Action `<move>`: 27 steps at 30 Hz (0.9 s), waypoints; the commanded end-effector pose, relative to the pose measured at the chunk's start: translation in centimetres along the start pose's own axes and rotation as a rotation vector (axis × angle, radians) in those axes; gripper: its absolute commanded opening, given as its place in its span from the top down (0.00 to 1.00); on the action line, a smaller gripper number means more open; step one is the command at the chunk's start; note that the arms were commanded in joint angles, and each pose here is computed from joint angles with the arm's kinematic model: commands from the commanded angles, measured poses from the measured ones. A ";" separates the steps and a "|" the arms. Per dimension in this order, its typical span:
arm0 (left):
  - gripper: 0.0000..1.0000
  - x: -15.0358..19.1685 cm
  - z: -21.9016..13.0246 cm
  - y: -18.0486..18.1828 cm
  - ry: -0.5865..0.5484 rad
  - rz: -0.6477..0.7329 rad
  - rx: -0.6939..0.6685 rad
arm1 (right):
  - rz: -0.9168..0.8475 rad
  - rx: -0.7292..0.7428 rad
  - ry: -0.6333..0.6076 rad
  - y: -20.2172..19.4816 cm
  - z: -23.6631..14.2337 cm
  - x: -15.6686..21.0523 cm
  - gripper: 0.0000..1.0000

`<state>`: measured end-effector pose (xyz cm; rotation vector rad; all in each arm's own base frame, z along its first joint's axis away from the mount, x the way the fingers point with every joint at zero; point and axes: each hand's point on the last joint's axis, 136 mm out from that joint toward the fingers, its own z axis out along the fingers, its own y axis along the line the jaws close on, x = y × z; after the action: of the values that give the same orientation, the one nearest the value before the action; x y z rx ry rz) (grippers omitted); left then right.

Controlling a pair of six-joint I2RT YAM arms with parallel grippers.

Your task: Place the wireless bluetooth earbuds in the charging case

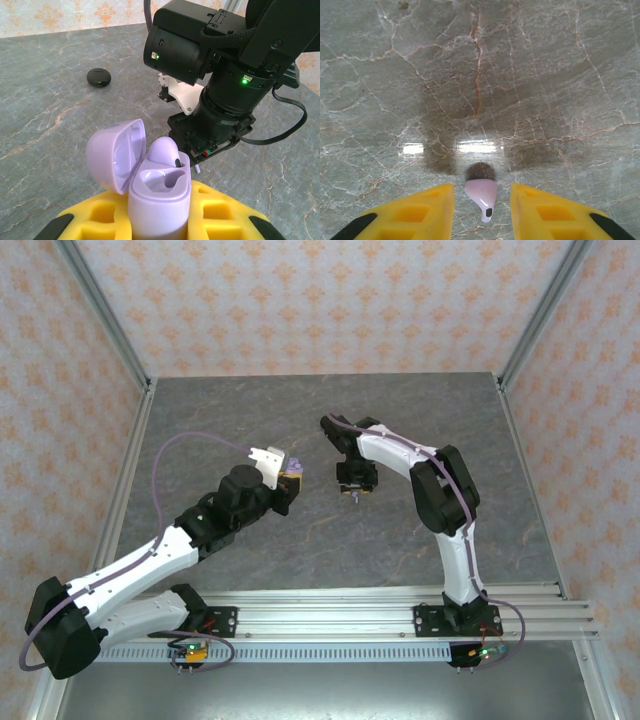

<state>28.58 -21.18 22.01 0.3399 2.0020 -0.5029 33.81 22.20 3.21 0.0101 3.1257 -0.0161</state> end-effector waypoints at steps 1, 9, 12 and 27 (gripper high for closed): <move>0.87 0.2 0.1 0.0 0.005 -0.001 0.004 | 0.023 0.016 -0.002 -0.3 0.3 -0.3 0.67; 0.87 0.1 0.0 0.0 0.008 -0.004 0.006 | 0.029 0.000 0.007 -0.1 0.6 -0.3 0.67; 0.87 0.1 0.0 -0.1 0.006 -0.007 0.007 | 0.029 -0.006 0.015 0.0 0.9 -0.1 0.67; 0.87 0.2 -0.1 0.0 0.007 -0.012 0.005 | 0.031 0.019 0.039 -0.4 2.1 0.3 0.72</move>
<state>28.54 -21.23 22.00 0.3422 2.0027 -0.5067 34.00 22.59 2.52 0.0309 3.1318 0.0112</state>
